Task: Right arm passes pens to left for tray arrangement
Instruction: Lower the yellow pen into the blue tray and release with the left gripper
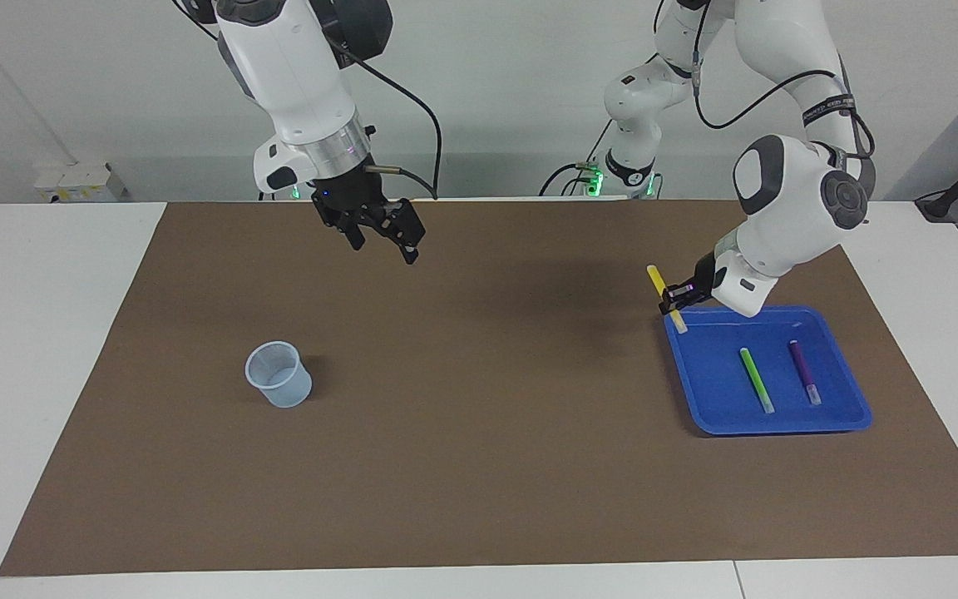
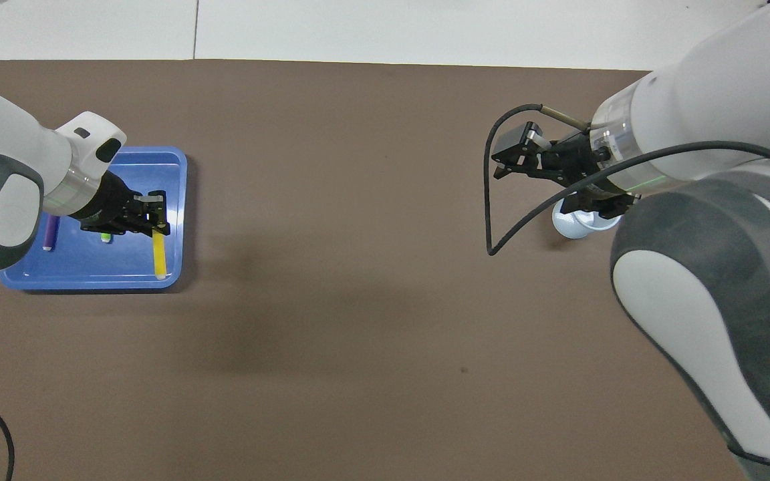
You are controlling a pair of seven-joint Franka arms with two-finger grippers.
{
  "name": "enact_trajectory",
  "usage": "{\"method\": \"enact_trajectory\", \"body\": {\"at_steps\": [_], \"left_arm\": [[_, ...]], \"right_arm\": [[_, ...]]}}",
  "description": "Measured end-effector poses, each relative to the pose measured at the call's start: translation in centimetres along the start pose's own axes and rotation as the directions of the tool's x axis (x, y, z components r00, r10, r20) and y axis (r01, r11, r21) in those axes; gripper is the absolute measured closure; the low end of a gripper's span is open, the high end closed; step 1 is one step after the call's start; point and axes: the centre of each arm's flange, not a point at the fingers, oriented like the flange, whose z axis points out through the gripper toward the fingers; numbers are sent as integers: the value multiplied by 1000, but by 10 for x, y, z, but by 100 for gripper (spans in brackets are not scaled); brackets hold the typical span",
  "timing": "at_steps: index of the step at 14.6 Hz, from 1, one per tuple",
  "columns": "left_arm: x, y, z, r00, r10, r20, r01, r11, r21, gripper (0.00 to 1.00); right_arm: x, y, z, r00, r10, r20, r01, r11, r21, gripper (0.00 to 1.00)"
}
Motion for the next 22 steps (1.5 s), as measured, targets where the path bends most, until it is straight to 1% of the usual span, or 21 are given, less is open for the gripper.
{"method": "enact_trajectory", "body": {"at_steps": [2, 5, 9, 11, 13, 15, 19, 21, 22], "left_arm": [[6, -10, 0, 999, 30, -46, -29, 999, 13, 83], [12, -35, 10, 994, 26, -103, -25, 1000, 8, 83], [20, -60, 25, 989, 61, -136, -56, 997, 46, 83], [26, -63, 31, 983, 80, -163, -70, 995, 65, 83], [33, -67, 45, 981, 102, -168, -89, 993, 83, 83], [37, -70, 56, 982, 104, -161, -92, 993, 77, 83], [45, -77, 70, 980, 95, -177, -87, 995, 54, 83], [47, -80, 76, 980, 92, -177, -84, 995, 49, 83], [48, -81, 80, 980, 91, -177, -84, 995, 47, 83]], "right_arm": [[14, 23, -4, 998, -61, 1, 61, 998, -24, 0], [33, 58, -16, 991, -136, -15, 134, 989, -61, 0], [60, 115, -32, 964, -265, -25, 260, 958, -122, 0], [67, 133, -34, 959, -284, -14, 279, 950, -139, 0], [69, 144, -38, 949, -315, 0, 310, 935, -174, 0], [67, 149, -43, 939, -344, 4, 338, 920, -197, 0], [65, 152, -50, 938, -347, -4, 339, 919, -201, 0], [60, 153, -53, 939, -344, 10, 339, 919, -201, 0], [57, 155, -54, 940, -341, 28, 339, 919, -202, 0]]}}
